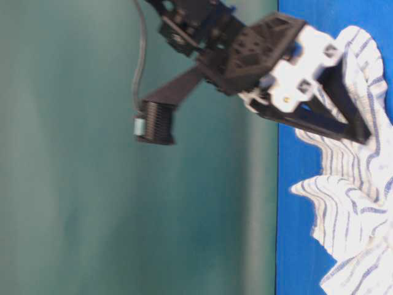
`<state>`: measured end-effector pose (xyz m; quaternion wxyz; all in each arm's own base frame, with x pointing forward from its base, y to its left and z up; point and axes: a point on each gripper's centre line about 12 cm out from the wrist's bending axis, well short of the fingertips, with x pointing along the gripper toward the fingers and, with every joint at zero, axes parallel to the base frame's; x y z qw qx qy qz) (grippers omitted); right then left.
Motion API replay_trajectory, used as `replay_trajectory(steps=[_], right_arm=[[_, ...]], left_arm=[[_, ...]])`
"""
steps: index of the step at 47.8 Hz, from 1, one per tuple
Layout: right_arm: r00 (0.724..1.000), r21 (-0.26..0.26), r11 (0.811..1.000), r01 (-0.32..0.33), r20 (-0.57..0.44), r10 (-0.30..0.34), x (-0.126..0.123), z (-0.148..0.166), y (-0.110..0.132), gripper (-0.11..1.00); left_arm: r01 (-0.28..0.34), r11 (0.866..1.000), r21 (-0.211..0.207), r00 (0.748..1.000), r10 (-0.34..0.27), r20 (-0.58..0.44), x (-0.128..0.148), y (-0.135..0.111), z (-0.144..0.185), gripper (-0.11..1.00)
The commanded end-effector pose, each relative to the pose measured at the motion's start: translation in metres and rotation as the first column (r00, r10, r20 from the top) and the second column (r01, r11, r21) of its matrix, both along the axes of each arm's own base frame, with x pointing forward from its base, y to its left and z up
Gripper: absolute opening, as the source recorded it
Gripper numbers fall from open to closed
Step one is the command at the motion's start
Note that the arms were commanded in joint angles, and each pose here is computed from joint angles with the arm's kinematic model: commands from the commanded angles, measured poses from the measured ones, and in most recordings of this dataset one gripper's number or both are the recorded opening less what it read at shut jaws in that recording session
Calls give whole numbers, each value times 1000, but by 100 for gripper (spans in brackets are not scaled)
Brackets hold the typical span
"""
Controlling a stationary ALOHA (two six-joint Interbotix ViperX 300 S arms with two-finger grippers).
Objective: Lift the towel with both arms.
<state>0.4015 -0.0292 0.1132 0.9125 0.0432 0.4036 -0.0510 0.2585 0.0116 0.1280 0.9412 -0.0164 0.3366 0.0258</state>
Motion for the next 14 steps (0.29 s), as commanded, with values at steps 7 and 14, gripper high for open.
replay_trajectory(steps=[7, 14], right_arm=[[1000, 8, 1000, -8, 23, 8, 6, -7, 2, 63], [1000, 8, 1000, -10, 16, 9, 6, -9, 3, 63]], left_arm=[[-4, 1000, -5, 1000, 3, -26, 7, 0, -20, 90], [-4, 1000, -5, 999, 4, -35, 10, 0, -25, 90]])
